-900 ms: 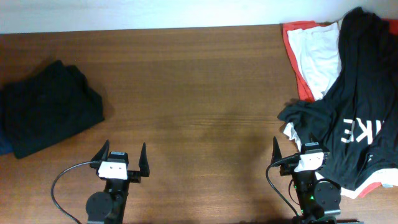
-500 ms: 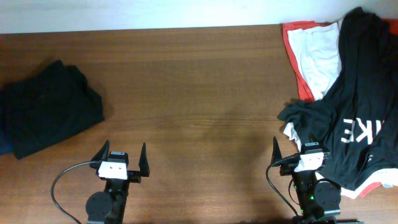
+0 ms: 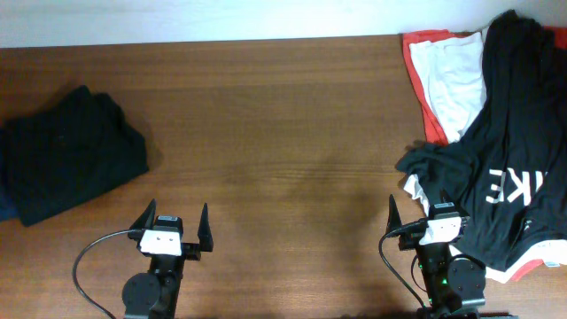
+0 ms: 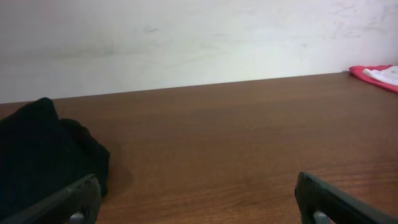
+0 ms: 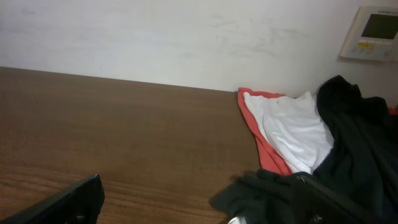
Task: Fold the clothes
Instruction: 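Move the right gripper toward the black NIKE t-shirt on the right pile, then grasp the black t-shirt edge with the right gripper and lift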
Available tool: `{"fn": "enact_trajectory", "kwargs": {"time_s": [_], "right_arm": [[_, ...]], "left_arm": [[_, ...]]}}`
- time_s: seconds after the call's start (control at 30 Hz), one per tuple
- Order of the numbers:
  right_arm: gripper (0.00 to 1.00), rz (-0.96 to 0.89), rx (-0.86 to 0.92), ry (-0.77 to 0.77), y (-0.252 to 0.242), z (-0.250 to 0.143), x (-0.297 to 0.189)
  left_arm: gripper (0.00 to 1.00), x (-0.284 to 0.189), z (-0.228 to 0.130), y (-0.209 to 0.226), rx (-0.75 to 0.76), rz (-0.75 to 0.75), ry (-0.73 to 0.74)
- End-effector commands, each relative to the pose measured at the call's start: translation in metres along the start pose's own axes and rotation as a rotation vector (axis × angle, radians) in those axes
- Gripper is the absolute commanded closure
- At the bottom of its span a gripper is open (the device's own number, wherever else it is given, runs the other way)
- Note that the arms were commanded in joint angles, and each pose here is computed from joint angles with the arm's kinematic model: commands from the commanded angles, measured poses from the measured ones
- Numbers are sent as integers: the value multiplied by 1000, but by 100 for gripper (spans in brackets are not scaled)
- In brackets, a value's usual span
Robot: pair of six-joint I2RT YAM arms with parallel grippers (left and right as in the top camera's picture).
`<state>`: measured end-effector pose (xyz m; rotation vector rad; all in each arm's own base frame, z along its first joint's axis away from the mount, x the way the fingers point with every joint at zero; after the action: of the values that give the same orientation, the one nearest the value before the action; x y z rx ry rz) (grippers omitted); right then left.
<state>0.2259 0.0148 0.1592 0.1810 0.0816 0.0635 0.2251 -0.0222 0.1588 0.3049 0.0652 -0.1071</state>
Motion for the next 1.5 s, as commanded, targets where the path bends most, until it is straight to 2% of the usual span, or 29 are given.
{"fn": "enact_trajectory", "kwargs": {"time_s": [0.0, 0.13, 0.2, 0.37, 0.47, 0.6, 0.73, 0.8, 0.87, 0.9, 0.97, 1.07, 1.13, 1.2, 1.27, 1.3, 1.4, 1.47], "right_arm": [[1, -6, 1, 3, -1, -2, 0], [1, 16, 40, 4, 2, -2, 0], [1, 17, 110, 8, 2, -1, 0], [1, -9, 124, 86, 4, 12, -4], [1, -39, 127, 213, 7, 26, 4], [1, -106, 132, 482, 10, 47, 38], [1, -123, 127, 712, 16, 61, 84], [1, -248, 73, 715, -8, 61, 117], [2, -351, 81, 723, -38, 38, 148], [8, -390, 101, 758, -53, 19, 156], [10, -499, 223, 822, -82, -23, 167], [12, -534, 255, 904, -96, -74, 179], [21, -562, 264, 929, -101, -93, 181], [23, -631, 274, 926, -110, -100, 178], [35, -633, 272, 917, -111, -99, 180], [44, -633, 271, 917, -111, -99, 180], [89, -652, 259, 909, -113, -94, 178], [96, -657, 253, 879, -113, -80, 178]], "left_arm": [[1, 0, 0, -1, -10, -11, -5], [1, 0, 0, -2, -24, -16, -6], [1, 0, 0, -4, -108, -29, -5], [1, -1, 31, 0, -108, -65, 11], [1, 13, 50, 6, -111, -91, 112], [1, 44, 66, 11, -116, -139, 303], [1, 64, 57, 6, -122, -183, 423], [1, 69, 45, 3, -123, -195, 470], [1, 72, 38, 1, -124, -201, 494], [1, 72, 38, 0, -124, -202, 497], [1, 72, 38, 0, -124, -201, 496], [1, 73, 38, 0, -124, -202, 494], [1, 73, 38, 0, -124, -202, 494], [1, 73, 38, 0, -124, -202, 495], [1, 73, 38, 0, -124, -202, 495], [1, 73, 38, 0, -124, -202, 495], [1, 73, 38, 0, -124, -202, 495], [1, 73, 38, 0, -124, -202, 495]]}}
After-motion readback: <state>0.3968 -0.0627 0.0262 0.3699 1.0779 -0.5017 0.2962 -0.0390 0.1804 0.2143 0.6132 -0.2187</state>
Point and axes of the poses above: each gripper's point midway between its finger pads, its own x axis out along the fingers, its own y axis along the line the jaws close on, z = x × y, the point moved 2 cm from there along -x, back along the fingers, and after that the axes turned 15 degrees about x, right-handed, at the moved point
